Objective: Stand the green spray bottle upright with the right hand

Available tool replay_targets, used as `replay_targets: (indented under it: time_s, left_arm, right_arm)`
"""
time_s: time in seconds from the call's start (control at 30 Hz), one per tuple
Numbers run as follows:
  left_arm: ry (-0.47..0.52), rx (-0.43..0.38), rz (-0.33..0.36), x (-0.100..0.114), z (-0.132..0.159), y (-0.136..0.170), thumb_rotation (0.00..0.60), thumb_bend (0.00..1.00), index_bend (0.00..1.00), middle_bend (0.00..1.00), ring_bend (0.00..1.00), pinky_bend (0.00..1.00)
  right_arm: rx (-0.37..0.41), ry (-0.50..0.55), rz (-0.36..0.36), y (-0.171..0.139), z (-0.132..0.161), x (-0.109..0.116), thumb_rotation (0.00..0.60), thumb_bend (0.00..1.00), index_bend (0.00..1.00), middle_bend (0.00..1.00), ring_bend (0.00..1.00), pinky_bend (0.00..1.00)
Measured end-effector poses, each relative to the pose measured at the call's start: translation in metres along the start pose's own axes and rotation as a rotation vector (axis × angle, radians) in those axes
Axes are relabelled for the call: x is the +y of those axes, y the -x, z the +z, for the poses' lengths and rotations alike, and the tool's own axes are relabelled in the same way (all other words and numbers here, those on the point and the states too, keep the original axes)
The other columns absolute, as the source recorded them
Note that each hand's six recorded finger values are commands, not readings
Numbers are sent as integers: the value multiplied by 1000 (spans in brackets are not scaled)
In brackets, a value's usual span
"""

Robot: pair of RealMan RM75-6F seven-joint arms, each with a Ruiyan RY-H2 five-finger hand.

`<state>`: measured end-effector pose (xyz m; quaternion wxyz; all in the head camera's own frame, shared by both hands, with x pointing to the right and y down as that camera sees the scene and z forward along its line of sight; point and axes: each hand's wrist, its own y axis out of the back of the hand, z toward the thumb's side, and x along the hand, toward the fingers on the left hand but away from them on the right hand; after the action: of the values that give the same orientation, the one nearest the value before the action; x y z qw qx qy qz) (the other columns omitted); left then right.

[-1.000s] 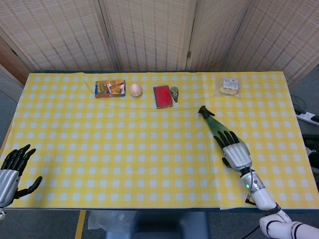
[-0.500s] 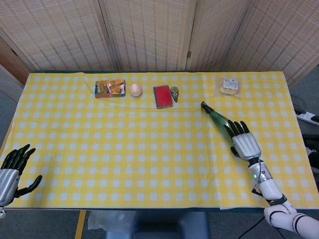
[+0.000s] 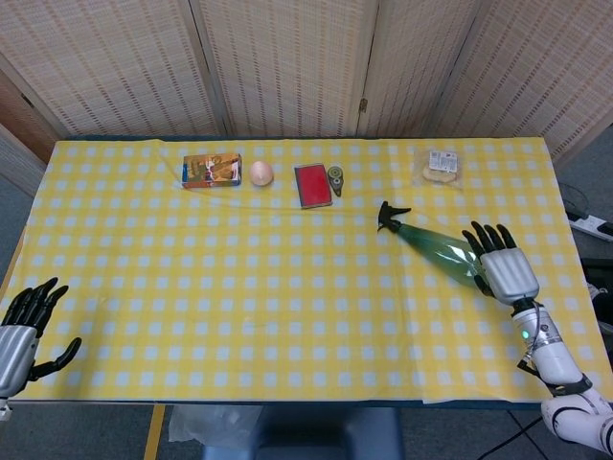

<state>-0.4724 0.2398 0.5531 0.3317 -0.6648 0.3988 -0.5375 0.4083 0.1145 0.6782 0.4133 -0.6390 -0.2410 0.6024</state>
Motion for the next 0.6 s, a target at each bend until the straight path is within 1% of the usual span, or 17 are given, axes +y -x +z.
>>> replay_targets:
  time_s: [0.2,0.33,0.43,0.6]
  left_arm:
    - [4,-6,-4,-1,2,-1,63,333,0,0,0,0]
    - [15,-14,-3,1,3,-1,61,334,0,0,0,0]
    - [27,-19,3,3,3,0,64,333,0,0,0,0]
    - [45,-22,17,9,1,3,63,333,0,0,0,0]
  right_arm:
    - [17,160,48,-4,15,9,600,409,0,0,0,0]
    - [-5,235,79,7,24,21,600,409,0,0,0,0]
    - [-41,258,96,17,29,30,600,409,0,0,0,0]
    - [-114,247,124,37,34,39,600,409,0,1,1,0]
